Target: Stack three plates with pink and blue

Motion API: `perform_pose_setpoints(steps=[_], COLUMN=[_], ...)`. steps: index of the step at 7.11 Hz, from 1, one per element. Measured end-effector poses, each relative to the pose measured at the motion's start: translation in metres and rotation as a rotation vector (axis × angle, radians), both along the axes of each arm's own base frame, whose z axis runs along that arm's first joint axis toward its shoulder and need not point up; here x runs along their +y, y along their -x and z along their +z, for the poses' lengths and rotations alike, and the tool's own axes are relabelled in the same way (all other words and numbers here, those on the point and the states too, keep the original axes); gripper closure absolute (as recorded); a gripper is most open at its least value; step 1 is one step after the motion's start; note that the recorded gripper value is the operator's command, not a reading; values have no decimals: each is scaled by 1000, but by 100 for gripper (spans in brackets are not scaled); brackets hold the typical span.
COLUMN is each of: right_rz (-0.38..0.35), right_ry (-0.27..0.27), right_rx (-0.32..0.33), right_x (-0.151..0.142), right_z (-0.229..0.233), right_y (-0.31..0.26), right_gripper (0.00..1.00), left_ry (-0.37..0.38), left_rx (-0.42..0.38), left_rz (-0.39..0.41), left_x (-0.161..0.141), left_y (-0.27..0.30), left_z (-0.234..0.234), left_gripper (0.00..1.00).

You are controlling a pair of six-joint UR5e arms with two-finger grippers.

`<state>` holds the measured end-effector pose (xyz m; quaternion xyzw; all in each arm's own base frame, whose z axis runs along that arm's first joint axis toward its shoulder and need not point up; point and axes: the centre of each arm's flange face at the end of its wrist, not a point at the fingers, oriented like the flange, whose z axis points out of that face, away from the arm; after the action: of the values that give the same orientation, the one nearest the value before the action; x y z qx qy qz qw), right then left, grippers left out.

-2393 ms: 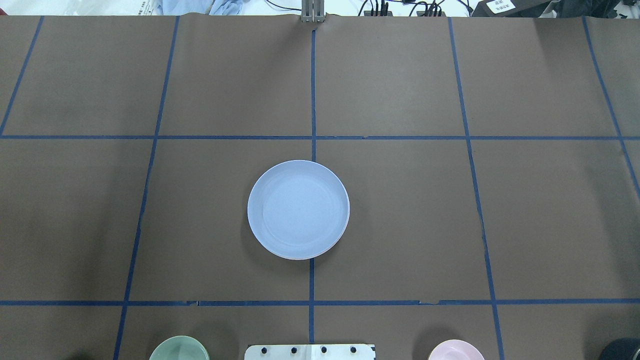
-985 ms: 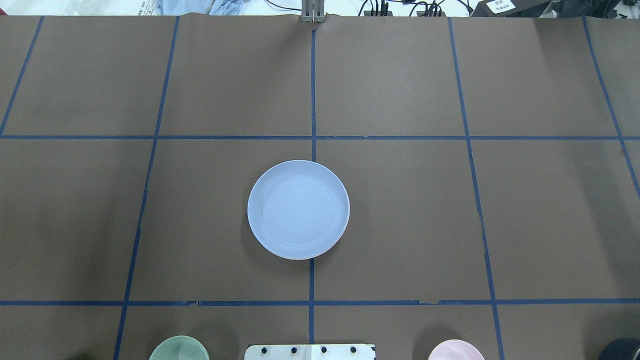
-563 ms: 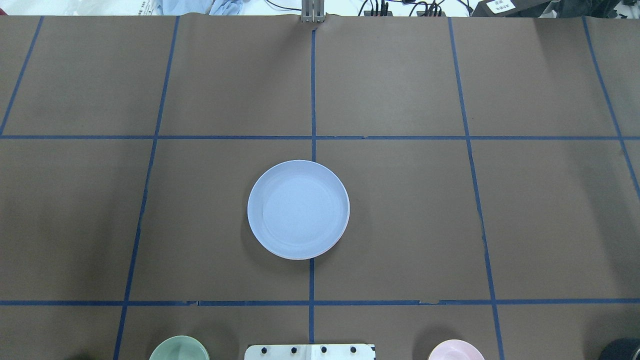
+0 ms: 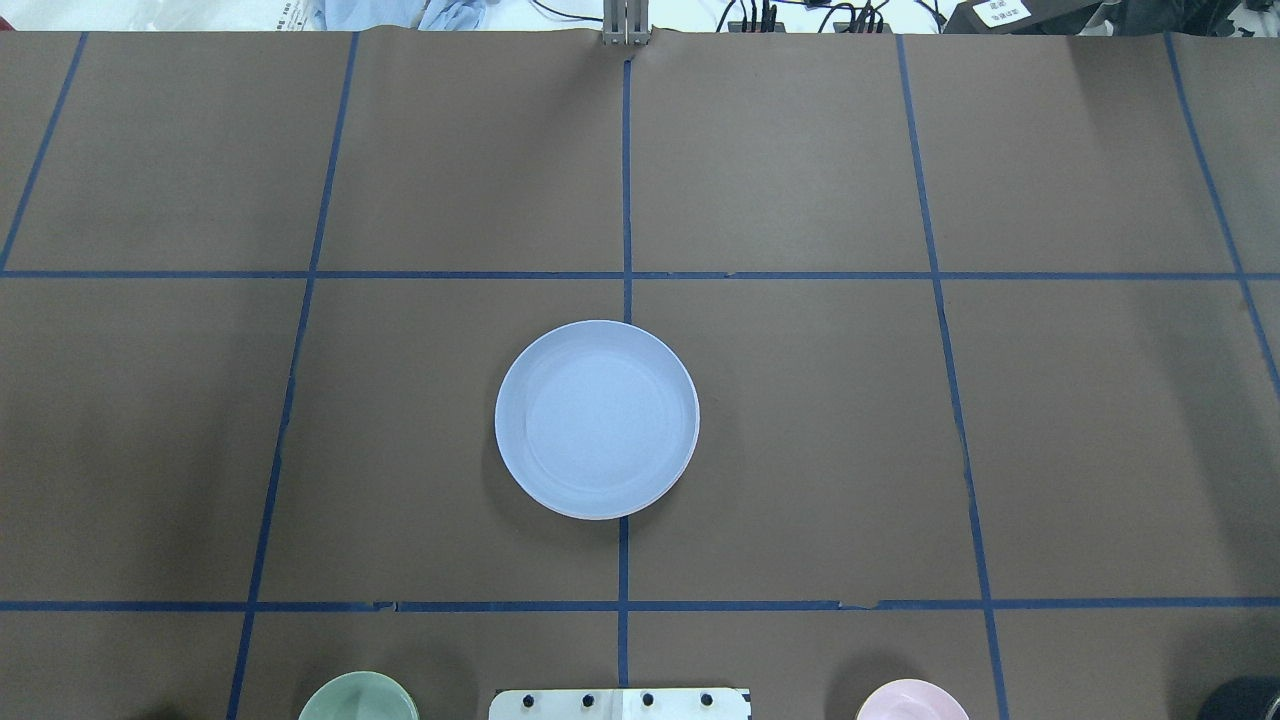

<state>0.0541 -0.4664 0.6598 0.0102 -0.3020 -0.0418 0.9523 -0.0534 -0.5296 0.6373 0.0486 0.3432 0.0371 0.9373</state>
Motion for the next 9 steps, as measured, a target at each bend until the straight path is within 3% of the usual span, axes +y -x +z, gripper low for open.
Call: perform_pose_setpoints(steps=[9], right_rz=[0], right_ry=[9], right_rx=[0], right_x=[3], right_z=[4], right_y=[0], right_gripper=[0], left_ry=[3], left_rx=[1], left_rz=[1], left_x=[1], left_y=[0], left_z=[2], left_gripper=[0])
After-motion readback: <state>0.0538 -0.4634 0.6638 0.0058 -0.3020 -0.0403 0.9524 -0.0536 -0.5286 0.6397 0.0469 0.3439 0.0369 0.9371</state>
